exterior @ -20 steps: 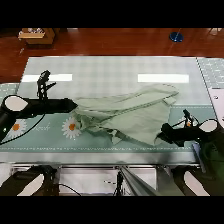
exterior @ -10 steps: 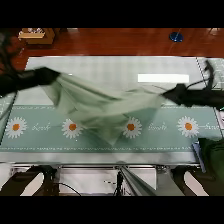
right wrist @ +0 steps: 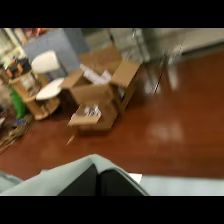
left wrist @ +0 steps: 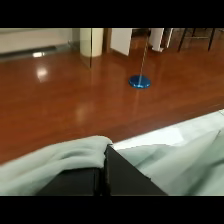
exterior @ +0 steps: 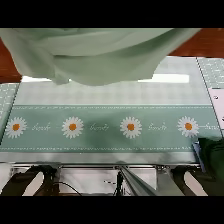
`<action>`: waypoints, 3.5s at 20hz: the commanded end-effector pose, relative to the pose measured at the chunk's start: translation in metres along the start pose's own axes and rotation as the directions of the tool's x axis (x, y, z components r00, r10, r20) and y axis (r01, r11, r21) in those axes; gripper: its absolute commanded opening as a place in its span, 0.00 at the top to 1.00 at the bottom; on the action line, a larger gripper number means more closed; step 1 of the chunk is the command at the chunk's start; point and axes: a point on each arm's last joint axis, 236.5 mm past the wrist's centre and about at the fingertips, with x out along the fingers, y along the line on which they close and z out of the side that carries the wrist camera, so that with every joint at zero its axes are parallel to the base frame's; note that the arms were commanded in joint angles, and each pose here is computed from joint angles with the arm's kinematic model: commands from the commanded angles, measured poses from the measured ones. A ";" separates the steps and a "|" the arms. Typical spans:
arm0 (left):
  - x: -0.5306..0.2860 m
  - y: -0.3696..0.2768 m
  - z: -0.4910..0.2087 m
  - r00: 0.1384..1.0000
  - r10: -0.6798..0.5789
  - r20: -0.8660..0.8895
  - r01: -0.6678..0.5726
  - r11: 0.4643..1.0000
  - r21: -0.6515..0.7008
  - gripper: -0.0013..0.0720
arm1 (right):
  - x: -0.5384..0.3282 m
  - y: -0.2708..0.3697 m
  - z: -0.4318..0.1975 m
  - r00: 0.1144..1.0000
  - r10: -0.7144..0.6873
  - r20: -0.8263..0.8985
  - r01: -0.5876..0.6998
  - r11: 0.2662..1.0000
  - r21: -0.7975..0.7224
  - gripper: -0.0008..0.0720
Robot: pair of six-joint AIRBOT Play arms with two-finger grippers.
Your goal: Fold the shirts.
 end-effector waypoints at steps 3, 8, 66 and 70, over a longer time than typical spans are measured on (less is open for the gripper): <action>-0.063 -0.043 0.018 1.000 -0.023 0.003 0.023 1.000 0.008 0.94 | -0.050 0.032 0.050 0.992 -0.057 0.113 0.070 0.991 -0.116 0.96; -0.118 -0.075 -0.003 0.999 -0.016 -0.042 0.013 0.998 -0.061 0.95 | -0.092 0.050 0.022 0.993 -0.114 -0.011 0.111 0.981 -0.161 0.96; 0.105 0.166 -0.411 0.678 0.085 -0.730 -0.453 0.831 -0.323 0.42 | -0.008 -0.369 -0.263 0.294 -0.627 -0.721 0.615 0.702 -0.360 0.27; 0.026 0.141 -0.482 0.509 -0.155 -0.847 -0.549 0.699 -0.458 0.41 | -0.051 -0.365 -0.305 0.227 -0.462 -0.857 0.626 0.744 -0.235 0.31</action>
